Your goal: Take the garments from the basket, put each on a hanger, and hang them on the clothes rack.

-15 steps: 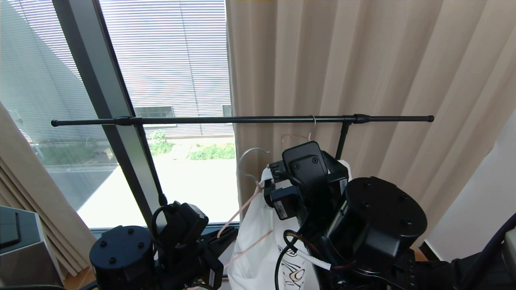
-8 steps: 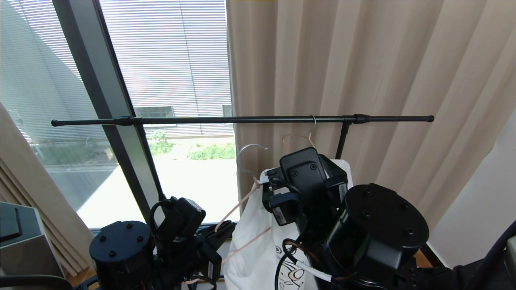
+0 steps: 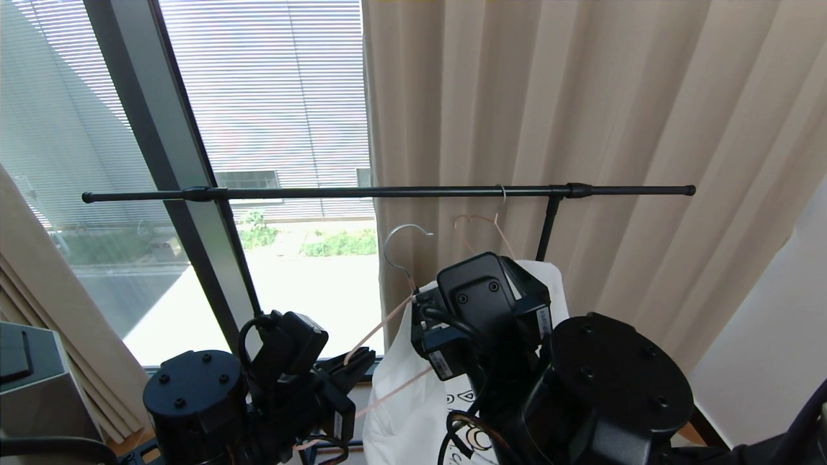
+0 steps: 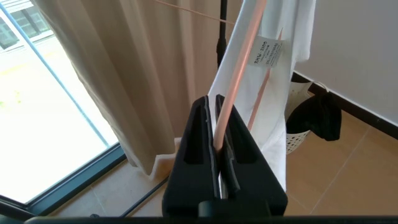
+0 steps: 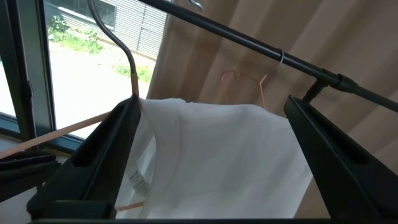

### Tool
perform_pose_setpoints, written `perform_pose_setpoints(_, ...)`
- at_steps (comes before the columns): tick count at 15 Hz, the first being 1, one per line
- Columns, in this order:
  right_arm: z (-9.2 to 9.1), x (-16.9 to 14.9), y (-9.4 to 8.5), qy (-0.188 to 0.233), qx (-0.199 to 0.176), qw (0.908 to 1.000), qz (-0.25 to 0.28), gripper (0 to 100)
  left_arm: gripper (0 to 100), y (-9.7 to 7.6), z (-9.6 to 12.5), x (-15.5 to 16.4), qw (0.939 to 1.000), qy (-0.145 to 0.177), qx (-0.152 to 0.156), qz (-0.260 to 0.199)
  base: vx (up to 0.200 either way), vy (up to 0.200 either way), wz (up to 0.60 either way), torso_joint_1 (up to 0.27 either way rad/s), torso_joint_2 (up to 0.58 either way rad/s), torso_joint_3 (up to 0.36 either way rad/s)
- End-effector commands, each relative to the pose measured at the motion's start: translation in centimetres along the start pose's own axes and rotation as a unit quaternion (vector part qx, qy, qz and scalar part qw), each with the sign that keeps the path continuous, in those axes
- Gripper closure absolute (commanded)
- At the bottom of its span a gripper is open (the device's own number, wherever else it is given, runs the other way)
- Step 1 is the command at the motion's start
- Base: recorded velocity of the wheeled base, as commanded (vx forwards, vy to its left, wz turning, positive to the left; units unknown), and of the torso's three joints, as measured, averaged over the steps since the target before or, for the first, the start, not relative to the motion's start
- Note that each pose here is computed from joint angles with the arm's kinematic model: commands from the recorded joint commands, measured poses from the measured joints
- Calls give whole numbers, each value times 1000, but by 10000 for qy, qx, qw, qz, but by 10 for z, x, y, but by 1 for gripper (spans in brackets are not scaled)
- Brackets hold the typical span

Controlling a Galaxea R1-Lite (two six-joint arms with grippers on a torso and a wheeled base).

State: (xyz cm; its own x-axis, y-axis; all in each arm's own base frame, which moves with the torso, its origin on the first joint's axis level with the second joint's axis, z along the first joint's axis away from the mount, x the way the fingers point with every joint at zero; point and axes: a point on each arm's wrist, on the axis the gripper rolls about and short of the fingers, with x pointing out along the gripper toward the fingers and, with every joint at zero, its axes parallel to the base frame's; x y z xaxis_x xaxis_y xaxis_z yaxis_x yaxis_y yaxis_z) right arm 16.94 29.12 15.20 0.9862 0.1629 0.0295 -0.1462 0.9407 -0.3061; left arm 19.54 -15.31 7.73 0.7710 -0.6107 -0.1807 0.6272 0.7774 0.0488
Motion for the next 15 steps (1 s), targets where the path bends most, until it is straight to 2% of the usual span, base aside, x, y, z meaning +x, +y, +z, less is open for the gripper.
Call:
perform_pose_setpoints(1, 1, 0, -1, -7, 9, 10000, -3, 0, 100, 0, 1, 0, 10000, -26, -1, 6, 0, 0, 0, 0, 0, 0)
perform_pose_setpoints(3, 1, -1, -1, -7, 2, 10000, -3, 0, 100, 1, 0, 0, 10000, -11, -3, 13, 0, 0, 0, 0, 0, 0)
perform_pose_setpoints(4, 7, -2, -8, -65, 75, 10000, -8, 0, 100, 1, 0, -1, 10000, -3, -12, 12, 0, 0, 0, 0, 0, 0)
perform_pose_setpoints(8, 15, -10, -59, -285, -4, 9973, 671, 0, 100, 10, -2, 0, 9999, 39, -39, 99, 0, 0, 0, 0, 0, 0)
perform_pose_setpoints(10, 4, -12, -81, -107, -258, 9938, 1076, 0, 100, 11, -6, 1, 9999, 114, -29, -67, 0, 0, 0, 0, 0, 0)
perform_pose_setpoints(11, 2, -13, -82, -75, -295, 9926, 1175, 0, 100, 11, -6, 1, 9999, 121, -21, -75, 0, 0, 0, 0, 0, 0)
perform_pose_setpoints(13, -20, -15, -98, 217, -551, 9792, 1939, 0, 100, 17, -7, -1, 9999, 149, 36, 27, 0, 0, 0, 0, 0, 0)
perform_pose_setpoints(15, -29, -21, -115, 242, -543, 9708, 2326, 0, 100, 19, -10, -3, 9997, 208, 28, -87, 0, 0, 0, 0, 0, 0)
